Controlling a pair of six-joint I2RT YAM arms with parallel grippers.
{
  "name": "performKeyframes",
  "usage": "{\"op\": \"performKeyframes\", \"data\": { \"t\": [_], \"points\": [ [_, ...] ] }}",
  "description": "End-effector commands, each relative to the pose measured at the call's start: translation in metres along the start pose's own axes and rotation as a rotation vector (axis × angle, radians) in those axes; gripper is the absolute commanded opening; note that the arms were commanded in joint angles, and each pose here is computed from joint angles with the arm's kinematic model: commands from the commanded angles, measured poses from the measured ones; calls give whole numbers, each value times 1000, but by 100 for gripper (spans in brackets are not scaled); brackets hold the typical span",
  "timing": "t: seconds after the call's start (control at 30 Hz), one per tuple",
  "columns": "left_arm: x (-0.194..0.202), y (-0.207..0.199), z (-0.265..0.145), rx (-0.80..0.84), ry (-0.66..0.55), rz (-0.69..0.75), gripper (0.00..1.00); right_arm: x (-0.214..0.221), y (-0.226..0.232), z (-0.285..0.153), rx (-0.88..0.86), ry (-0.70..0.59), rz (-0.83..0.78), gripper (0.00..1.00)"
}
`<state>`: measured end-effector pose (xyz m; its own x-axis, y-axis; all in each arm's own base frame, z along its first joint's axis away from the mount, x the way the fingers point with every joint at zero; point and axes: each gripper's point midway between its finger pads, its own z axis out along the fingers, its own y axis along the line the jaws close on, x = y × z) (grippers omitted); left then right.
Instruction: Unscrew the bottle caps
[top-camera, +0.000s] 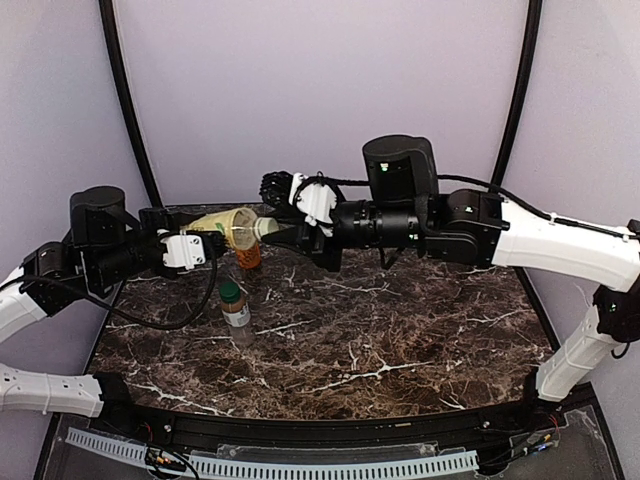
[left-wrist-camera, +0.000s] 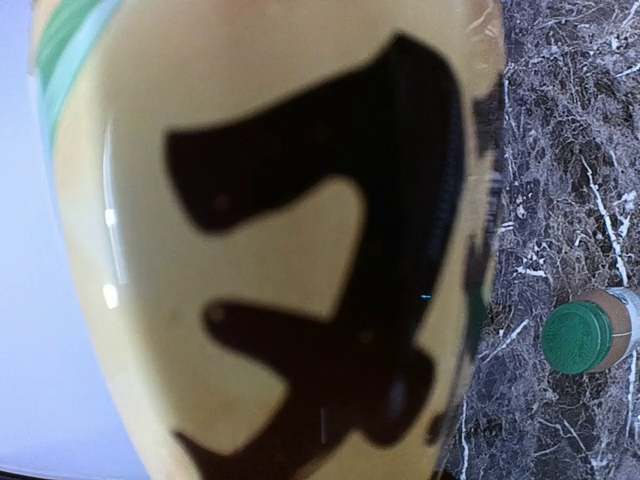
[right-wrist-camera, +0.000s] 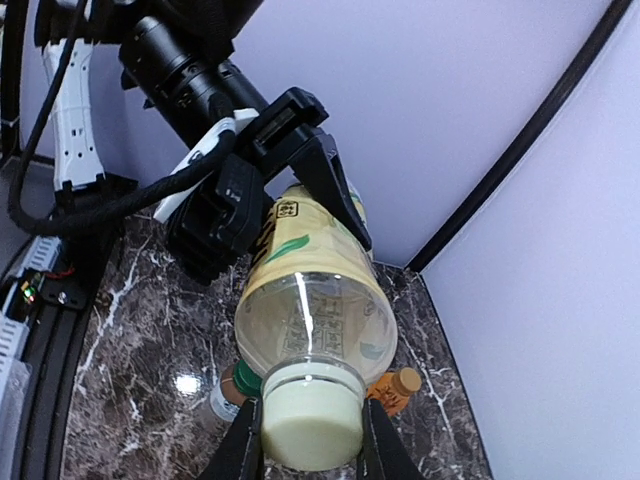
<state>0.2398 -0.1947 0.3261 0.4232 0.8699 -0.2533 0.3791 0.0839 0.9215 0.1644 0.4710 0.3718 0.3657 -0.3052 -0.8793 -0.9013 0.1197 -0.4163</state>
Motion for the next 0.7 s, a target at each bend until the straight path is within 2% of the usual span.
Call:
{"op": "performKeyframes", "data": {
  "t": [0.0, 0.13, 0.47, 0.5, 0.6, 0.67],
  "points": [
    [-2, -12, 0, 64, -13, -4, 13, 4, 11, -13, -39, 45, -346, 0],
    [-3, -23, 1, 113, -24, -5, 13, 7, 11, -19, -33, 50, -451, 0],
    [-9, -26, 3, 145, -47, -27, 13, 12, 11, -5, -34, 55, -504, 1],
    [-9, -26, 3, 148, -46, -30, 13, 11, 10, -6, -28, 48, -504, 10],
    [-9, -25, 2, 147, -44, -41, 12, 6, 8, -8, -5, 25, -480, 53],
    [-10, -24, 2, 147, -44, -48, 12, 1, 7, -10, 1, 6, -452, 70]
  ]
}}
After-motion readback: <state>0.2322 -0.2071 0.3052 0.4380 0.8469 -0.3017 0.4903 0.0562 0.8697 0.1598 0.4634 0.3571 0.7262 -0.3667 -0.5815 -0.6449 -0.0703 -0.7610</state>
